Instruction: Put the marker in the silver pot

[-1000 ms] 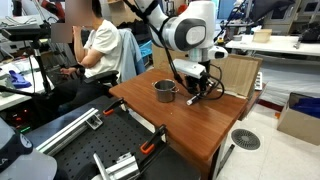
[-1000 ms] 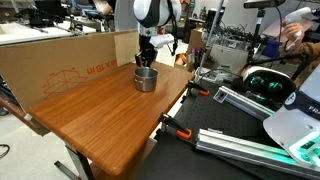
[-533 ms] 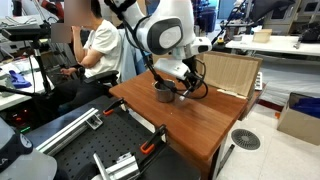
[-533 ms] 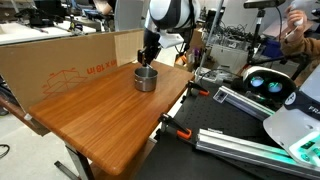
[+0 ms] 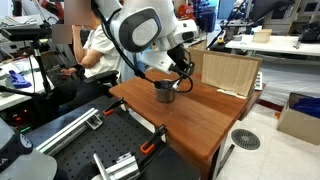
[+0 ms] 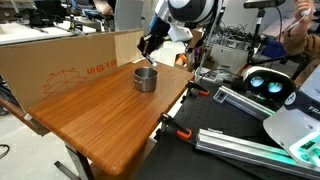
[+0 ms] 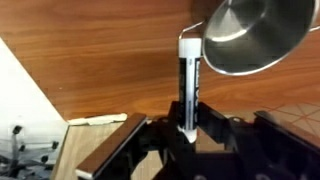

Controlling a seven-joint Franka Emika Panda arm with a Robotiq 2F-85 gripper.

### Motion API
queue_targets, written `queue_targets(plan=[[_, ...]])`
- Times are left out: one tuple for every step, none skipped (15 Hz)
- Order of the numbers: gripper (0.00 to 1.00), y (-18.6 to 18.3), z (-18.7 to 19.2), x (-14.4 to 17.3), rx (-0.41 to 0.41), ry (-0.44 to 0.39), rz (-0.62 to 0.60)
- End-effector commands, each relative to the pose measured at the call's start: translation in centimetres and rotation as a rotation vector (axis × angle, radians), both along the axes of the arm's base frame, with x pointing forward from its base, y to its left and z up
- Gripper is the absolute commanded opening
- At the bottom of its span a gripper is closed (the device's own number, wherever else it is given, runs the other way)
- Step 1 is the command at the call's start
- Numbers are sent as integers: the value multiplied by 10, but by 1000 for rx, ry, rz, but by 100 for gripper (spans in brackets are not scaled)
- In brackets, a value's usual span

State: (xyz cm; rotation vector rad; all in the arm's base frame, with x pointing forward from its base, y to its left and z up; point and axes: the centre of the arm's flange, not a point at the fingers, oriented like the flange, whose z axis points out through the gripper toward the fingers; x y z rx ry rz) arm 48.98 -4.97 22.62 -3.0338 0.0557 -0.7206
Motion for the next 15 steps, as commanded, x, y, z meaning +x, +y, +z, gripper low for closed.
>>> queue_targets(plan=[[6,2,7,-27,19,-41,42],[6,6,4,-30,22,-41,51],[6,11,0,-33,26,-50,65],[6,14,-2,-36,32,-74,77],[6,15,-2,-43,36,-91,88],[6,18,-3,-46,35,-100,99],[6,21,-4,-50,34,-105,108],[6,21,-7,-52,32,-110,113],[6,21,-8,-52,31,-118,116],[6,20,-9,-48,28,-117,118],[6,19,-9,-43,23,-113,117],[6,18,-9,-39,17,-112,109],[6,17,-9,-36,14,-110,103],[6,17,-9,-34,13,-105,100],[6,18,-10,-33,11,-101,97]])
